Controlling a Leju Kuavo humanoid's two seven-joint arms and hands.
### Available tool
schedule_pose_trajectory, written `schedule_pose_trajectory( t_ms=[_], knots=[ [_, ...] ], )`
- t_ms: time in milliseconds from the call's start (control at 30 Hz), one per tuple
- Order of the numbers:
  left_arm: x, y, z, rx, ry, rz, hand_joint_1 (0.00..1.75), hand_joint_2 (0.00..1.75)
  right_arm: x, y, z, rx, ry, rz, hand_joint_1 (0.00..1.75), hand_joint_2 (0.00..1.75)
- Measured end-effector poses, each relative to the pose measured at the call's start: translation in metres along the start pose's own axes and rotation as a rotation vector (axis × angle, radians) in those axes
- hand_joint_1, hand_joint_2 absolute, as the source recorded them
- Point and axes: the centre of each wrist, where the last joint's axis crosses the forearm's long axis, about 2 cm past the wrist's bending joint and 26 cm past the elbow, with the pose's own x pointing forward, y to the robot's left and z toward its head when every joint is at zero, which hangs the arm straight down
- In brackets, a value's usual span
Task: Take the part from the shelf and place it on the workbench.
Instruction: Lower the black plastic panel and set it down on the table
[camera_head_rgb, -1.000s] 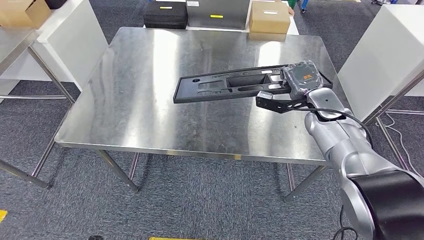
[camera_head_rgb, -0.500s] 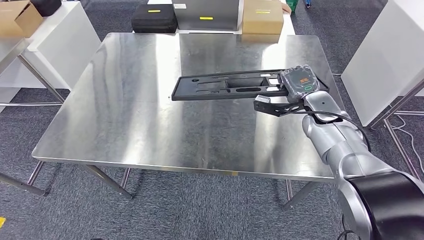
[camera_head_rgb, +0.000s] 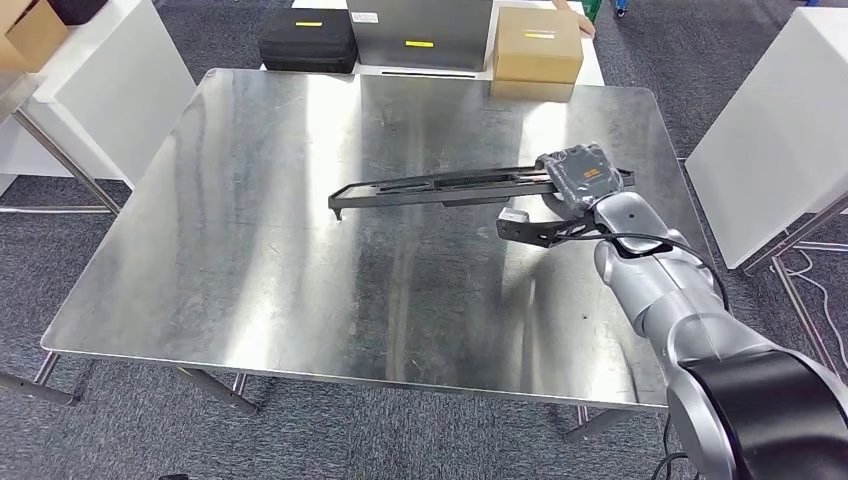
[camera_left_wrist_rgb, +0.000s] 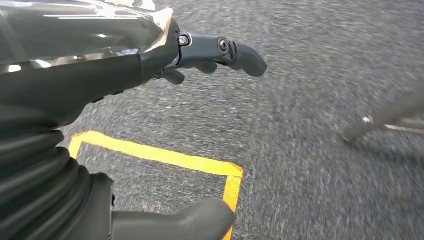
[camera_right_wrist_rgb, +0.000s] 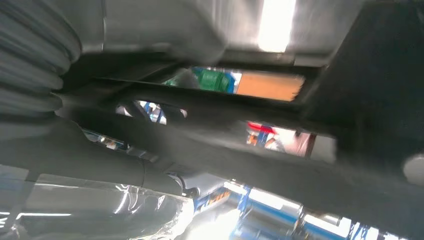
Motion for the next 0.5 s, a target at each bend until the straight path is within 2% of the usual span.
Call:
schedule_pose_trajectory(
  t_ms=[100, 500],
  knots=[
    [-0.003, 0.001, 0.001, 0.011, 0.014, -0.002, 0.0, 0.0, 0.002, 0.005, 0.002, 0.011, -0.003, -0.004, 0.0, 0.0],
    [-0.006, 0.002, 0.003, 0.012, 0.063, 0.005, 0.0, 0.0, -0.005, -0.009, -0.004, -0.021, 0.013, -0.002, 0.0, 0.0]
  ],
)
